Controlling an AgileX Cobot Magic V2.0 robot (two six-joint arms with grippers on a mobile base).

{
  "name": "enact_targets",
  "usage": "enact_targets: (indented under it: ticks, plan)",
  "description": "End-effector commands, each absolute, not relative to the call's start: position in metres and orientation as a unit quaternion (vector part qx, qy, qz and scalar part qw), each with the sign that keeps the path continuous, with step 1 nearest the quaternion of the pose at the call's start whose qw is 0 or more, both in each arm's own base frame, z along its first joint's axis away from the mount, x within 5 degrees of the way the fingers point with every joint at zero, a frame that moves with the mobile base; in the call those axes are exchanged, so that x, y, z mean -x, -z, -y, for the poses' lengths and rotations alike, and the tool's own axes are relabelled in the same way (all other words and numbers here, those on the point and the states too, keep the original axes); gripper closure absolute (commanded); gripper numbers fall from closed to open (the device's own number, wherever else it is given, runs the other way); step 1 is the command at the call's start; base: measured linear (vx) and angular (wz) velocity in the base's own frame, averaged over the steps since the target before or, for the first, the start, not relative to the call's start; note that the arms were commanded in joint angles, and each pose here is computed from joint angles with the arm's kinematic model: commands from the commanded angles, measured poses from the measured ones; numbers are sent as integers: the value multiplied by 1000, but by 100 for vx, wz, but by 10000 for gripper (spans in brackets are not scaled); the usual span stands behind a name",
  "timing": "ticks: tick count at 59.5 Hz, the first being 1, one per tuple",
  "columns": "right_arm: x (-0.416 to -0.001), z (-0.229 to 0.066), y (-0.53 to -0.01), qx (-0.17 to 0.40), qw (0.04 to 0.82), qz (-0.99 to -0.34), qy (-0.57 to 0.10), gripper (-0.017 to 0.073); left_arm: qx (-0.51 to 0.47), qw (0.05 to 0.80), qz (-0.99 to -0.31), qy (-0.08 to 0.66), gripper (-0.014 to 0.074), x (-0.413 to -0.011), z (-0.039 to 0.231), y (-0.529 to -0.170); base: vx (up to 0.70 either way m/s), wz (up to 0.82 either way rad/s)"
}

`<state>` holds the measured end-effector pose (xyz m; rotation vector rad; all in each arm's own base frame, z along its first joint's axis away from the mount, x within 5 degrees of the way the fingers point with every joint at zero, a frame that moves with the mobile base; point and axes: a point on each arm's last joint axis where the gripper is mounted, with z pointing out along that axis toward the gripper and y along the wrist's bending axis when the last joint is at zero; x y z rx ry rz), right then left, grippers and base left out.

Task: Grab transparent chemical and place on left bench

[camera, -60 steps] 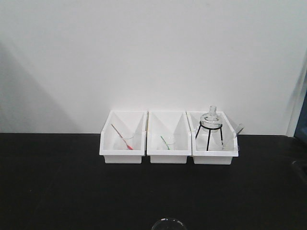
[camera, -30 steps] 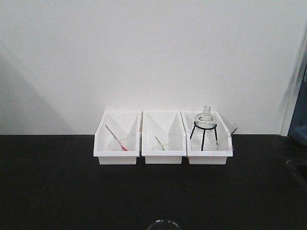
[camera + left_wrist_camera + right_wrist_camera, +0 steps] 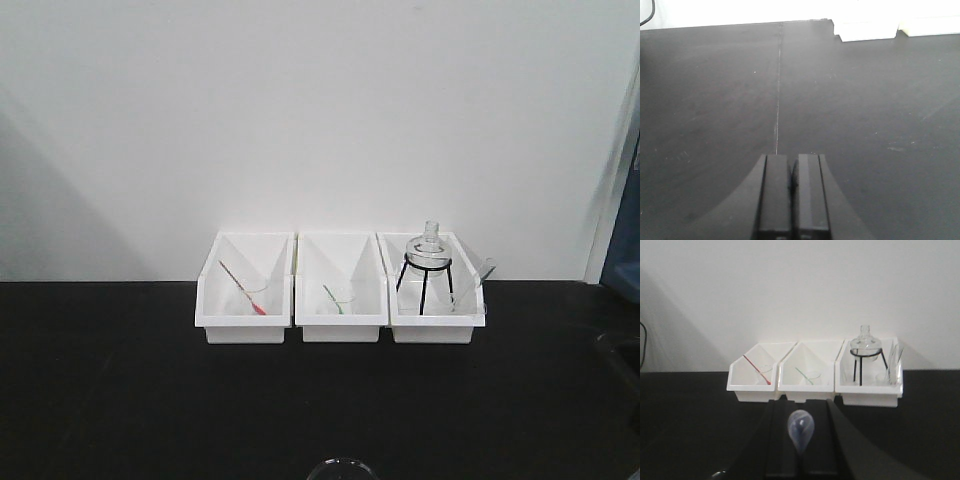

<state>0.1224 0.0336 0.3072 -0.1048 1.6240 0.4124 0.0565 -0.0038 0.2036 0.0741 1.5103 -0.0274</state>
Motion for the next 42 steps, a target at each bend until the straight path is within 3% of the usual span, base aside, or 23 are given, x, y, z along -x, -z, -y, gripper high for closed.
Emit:
enact_targets:
  ticks: [1, 16, 23, 31, 42]
  plan:
    - [-131, -34, -314, 6, 659, -720, -219, 562, -29, 755, -655, 16, 597, -55, 4, -206, 0, 0]
    - [-158, -43, -293, 12, 601, -763, -239, 561, -29, 755, -655, 16, 597, -55, 4, -206, 0, 0]
    - [-173, -59, -296, 80, 581, -755, -292, 561, -29, 755, -655, 16, 597, -55, 4, -206, 0, 0]
    - [-201, -78, -319, 192, 606, -700, -325, 561, -29, 755, -655, 16, 597, -55, 4, -206, 0, 0]
    - [-251, -91, -338, 247, 621, -658, -346, 561, -29, 755, -655, 16, 597, -55, 4, -206, 0, 0]
